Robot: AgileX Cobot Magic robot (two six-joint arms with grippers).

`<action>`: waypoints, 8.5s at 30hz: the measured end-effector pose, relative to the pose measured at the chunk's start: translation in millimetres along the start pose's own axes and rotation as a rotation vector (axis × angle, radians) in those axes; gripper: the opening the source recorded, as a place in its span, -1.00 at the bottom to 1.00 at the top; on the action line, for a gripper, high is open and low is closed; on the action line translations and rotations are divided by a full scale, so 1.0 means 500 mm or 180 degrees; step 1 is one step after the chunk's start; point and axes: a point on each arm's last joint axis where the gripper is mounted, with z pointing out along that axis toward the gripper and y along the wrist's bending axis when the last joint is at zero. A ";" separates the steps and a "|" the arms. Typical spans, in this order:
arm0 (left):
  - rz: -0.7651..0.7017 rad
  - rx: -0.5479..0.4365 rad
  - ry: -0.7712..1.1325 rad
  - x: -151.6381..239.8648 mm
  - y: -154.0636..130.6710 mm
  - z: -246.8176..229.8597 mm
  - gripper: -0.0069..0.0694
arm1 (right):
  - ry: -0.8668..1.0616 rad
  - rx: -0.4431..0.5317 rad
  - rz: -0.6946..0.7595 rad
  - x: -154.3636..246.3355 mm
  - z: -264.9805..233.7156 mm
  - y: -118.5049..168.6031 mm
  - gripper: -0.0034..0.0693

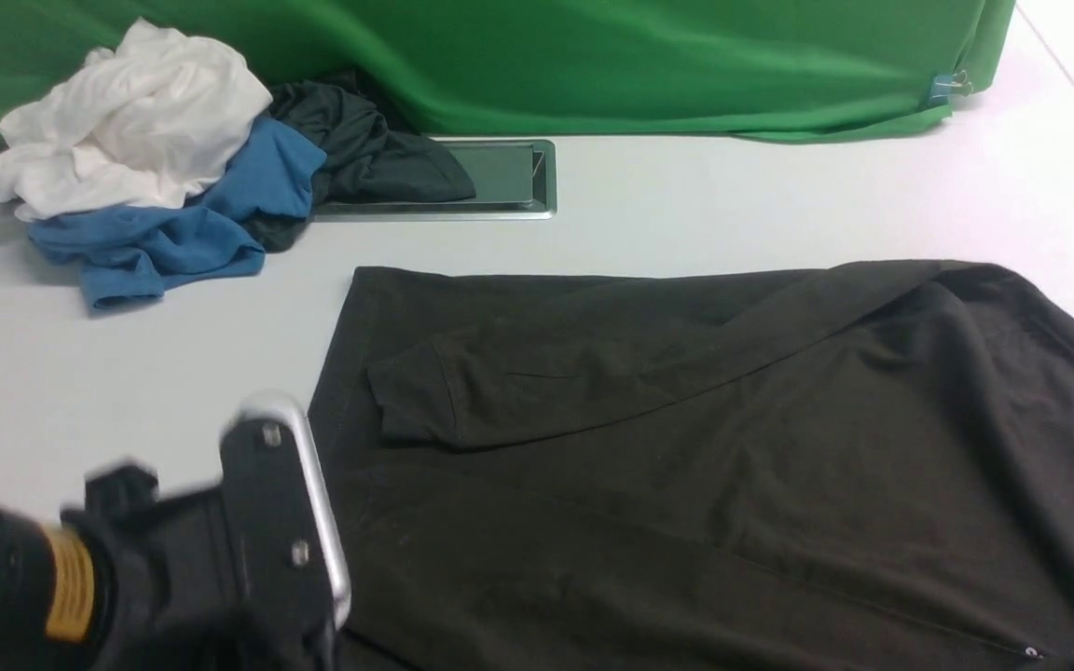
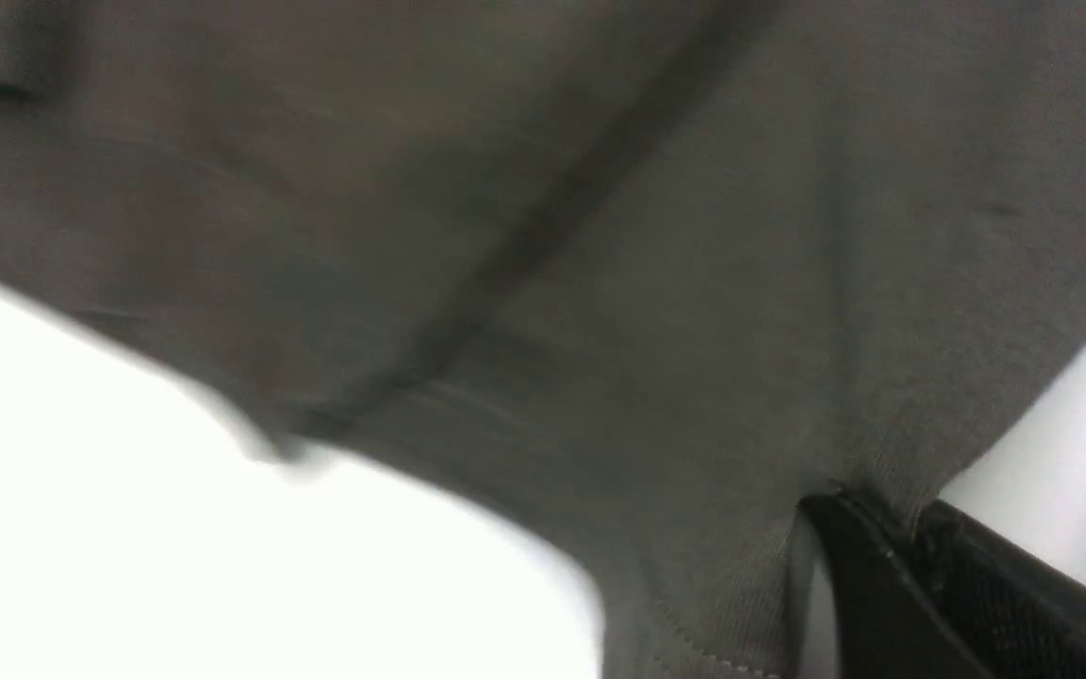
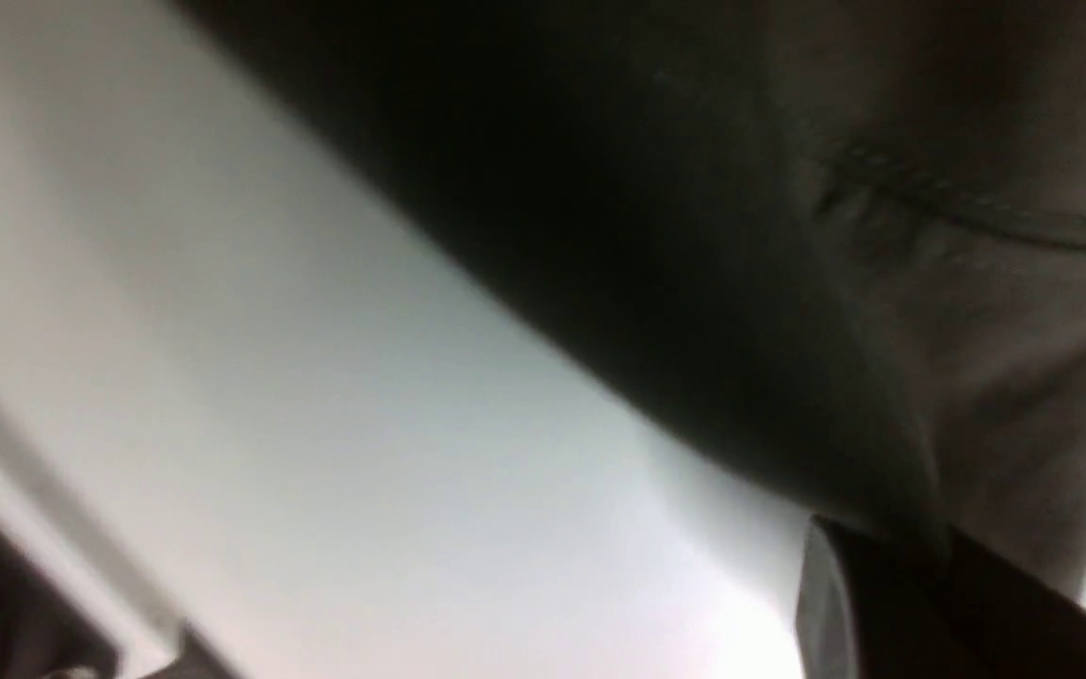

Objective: Fold a long-sleeved shirt on a white desktop.
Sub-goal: 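Grasp the near edge of the shirt at its hem and shoulder corners, then fold the black garment in half by bringing its near edge over to the far edge, then pull the folded dark garment lengthwise by its ends to straighten it flat on the table, then fold the right end of the dark garment over onto its left end with the right gripper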

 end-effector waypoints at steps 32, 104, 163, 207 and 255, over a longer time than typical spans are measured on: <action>-0.1031 -0.0613 0.0099 -0.058 0.339 0.165 -0.75 | -0.0928 0.0608 0.2042 -0.071 0.030 -0.363 -0.79; -0.1701 -0.0033 -0.0505 -0.100 0.252 0.261 -0.77 | -0.1710 -0.0952 0.2444 -0.300 -0.049 -0.446 -0.82; -0.2176 0.0115 -0.0017 -0.038 0.273 0.343 -0.77 | -0.1336 -0.1111 0.3129 -0.226 0.055 -0.352 -0.79; -0.1678 -0.0224 -0.1279 -0.114 0.204 0.034 -0.77 | -0.0900 -0.0536 0.4714 0.060 0.093 -0.416 0.80; -0.1094 -0.0045 -0.1048 -0.090 0.085 0.072 -0.77 | -0.0972 -0.0360 0.5023 0.170 0.057 -0.412 -0.60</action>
